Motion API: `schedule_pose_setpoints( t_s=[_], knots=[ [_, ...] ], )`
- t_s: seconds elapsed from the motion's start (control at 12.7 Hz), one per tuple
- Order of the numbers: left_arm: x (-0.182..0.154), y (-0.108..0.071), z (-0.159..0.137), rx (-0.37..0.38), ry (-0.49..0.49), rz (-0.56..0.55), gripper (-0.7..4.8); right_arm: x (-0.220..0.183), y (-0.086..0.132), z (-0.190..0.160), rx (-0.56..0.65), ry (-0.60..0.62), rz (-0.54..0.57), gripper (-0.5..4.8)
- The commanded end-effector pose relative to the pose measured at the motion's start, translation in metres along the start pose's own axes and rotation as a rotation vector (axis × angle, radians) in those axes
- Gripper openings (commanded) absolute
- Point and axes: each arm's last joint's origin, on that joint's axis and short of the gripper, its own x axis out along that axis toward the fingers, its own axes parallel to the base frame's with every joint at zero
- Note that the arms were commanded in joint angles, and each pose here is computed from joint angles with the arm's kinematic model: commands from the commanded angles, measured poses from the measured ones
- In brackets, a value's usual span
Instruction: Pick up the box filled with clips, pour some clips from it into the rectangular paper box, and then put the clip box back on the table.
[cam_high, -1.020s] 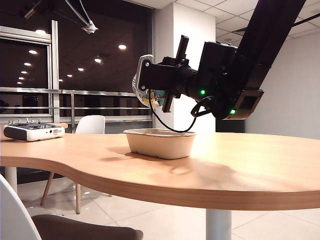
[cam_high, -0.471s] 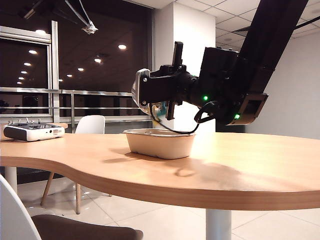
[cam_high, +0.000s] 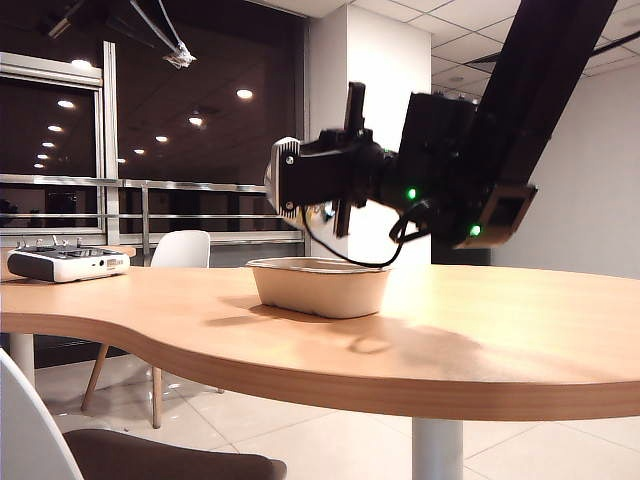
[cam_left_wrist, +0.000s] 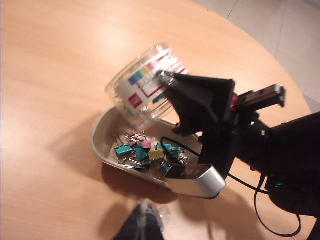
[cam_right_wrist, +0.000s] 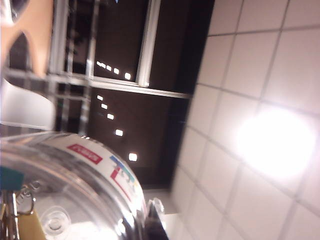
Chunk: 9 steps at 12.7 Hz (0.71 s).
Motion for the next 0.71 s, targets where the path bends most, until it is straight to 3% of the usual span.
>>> schedule_pose_setpoints(
  t_s=[0.08,0.55,0.71],
  knots=[
    [-0.002,-0.001,0.002,0.008,-0.012,-0.007,-0.06,0.001,-0.013,-0.004,0.079,0.010,-0.042,-0.01],
    [-0.002,-0.001,0.002,0.005,-0.011,-0.007,-0.06,-0.010,-0.005,0.001,0.114,0.009,-0.002,-0.01],
    [-0.002,-0.001,0.002,0.005,-0.011,-0.007,-0.06,-0.008,-0.014,-0.002,0.316,0.052,-0.025,-0.01]
  ],
)
